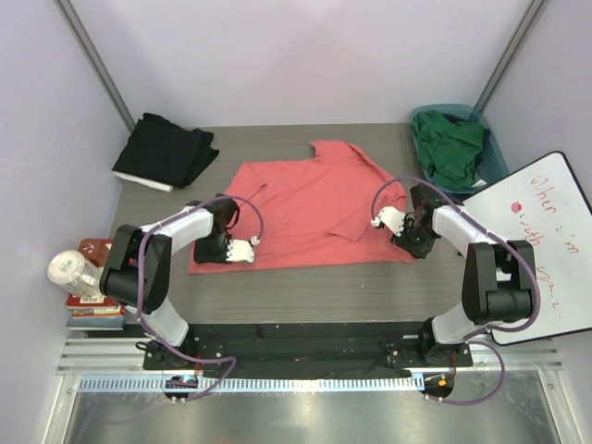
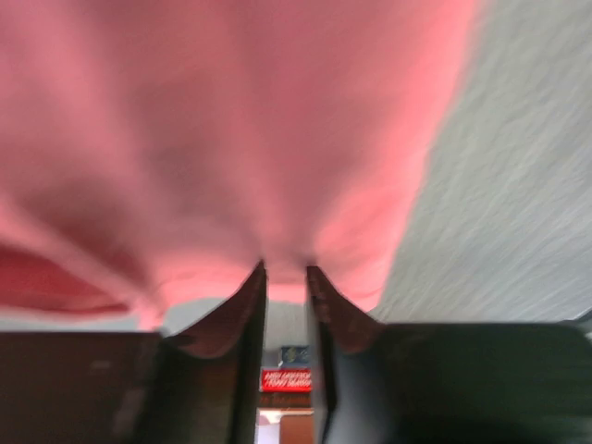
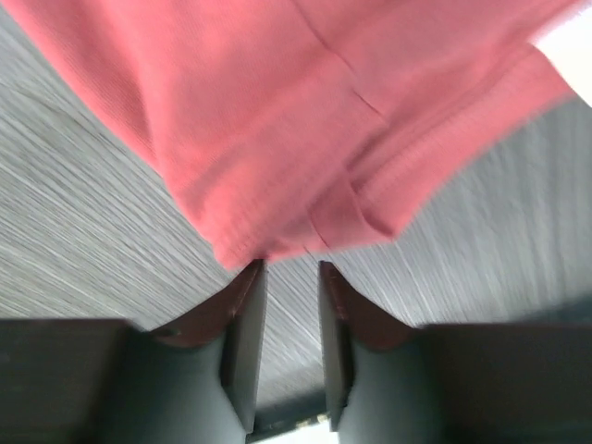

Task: Fold and stack the t-shirts
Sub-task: Fold the flattened tshirt in 1/3 of the way

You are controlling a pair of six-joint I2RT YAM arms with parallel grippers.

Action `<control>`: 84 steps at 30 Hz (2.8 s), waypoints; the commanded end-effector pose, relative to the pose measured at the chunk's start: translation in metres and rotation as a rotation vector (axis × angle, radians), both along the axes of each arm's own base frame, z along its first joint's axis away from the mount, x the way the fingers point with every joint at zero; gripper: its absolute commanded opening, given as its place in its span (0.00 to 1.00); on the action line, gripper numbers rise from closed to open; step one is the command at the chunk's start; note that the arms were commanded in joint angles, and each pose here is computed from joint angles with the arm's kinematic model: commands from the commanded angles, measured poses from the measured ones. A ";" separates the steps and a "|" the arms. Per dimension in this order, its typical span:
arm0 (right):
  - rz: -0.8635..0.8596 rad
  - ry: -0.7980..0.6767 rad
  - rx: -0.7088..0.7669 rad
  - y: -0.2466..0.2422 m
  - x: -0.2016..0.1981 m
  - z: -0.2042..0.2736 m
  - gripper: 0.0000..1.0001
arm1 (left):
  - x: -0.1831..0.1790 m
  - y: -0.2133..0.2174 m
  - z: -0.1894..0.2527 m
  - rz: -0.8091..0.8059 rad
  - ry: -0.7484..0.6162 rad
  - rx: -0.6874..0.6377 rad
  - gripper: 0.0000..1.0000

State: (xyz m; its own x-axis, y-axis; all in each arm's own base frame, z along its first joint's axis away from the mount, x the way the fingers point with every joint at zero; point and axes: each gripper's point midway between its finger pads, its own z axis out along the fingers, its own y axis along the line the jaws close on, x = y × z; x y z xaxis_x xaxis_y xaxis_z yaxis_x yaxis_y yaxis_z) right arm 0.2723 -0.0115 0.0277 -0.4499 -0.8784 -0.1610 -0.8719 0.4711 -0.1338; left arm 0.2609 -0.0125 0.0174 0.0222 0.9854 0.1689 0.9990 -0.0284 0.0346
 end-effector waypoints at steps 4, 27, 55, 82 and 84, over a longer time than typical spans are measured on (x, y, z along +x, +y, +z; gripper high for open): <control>-0.082 -0.396 -0.120 -0.026 0.082 0.086 0.43 | 0.084 0.016 0.069 0.149 -0.341 -0.042 0.31; 0.363 -0.187 0.122 0.124 0.116 0.058 0.39 | 0.161 -0.022 0.079 0.129 -0.446 -0.198 0.00; 0.259 -0.171 0.113 0.133 0.122 0.021 0.37 | 0.274 -0.143 0.054 0.039 -0.579 -0.383 0.41; 0.262 -0.196 0.110 0.137 0.137 0.022 0.30 | 0.257 -0.150 0.024 0.028 -0.510 -0.354 0.00; 0.261 -0.197 0.111 0.137 0.137 0.022 0.30 | 0.263 -0.149 0.029 0.044 -0.549 -0.349 0.00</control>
